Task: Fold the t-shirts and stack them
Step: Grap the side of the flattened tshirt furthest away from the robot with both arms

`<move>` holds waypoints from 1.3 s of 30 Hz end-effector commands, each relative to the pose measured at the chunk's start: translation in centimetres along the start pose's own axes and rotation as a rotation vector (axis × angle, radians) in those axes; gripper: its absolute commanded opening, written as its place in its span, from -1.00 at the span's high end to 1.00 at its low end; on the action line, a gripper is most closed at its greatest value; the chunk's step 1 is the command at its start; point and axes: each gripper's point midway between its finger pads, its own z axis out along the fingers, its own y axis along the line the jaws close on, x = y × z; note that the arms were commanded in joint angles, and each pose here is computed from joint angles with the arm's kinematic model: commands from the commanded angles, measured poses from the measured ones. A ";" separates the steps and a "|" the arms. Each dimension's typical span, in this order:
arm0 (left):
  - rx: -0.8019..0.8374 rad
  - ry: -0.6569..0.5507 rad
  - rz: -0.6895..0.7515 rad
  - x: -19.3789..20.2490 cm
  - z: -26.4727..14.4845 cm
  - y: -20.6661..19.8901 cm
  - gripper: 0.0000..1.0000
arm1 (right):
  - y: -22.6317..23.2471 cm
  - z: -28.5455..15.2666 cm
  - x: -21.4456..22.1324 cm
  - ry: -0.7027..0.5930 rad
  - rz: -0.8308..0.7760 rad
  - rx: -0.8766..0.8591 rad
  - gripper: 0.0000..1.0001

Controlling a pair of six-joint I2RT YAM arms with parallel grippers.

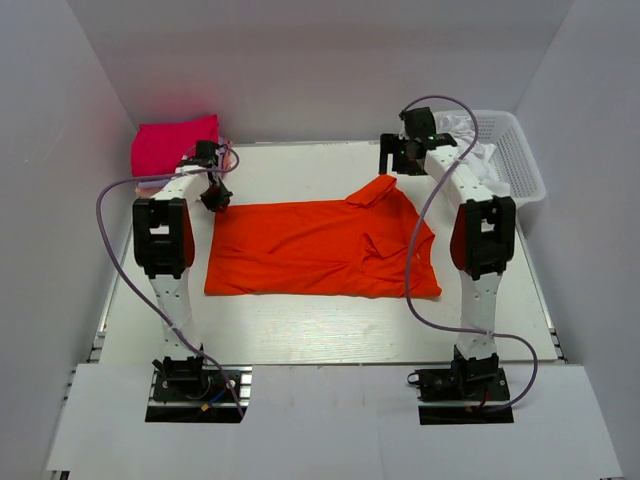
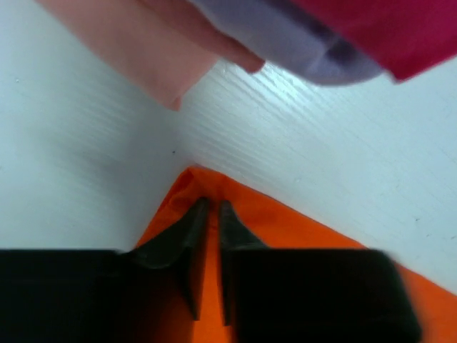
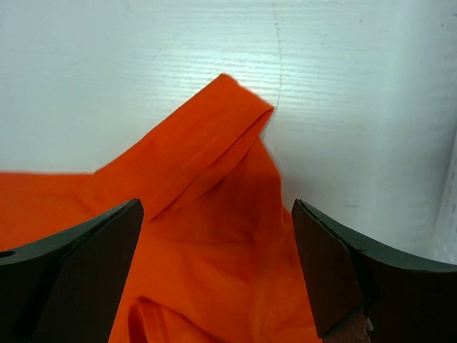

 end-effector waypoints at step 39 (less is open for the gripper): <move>0.226 -0.168 -0.027 -3.6 -6.8 -3.4 1.00 | -2.5 7.6 -0.4 -0.012 0.110 0.105 0.49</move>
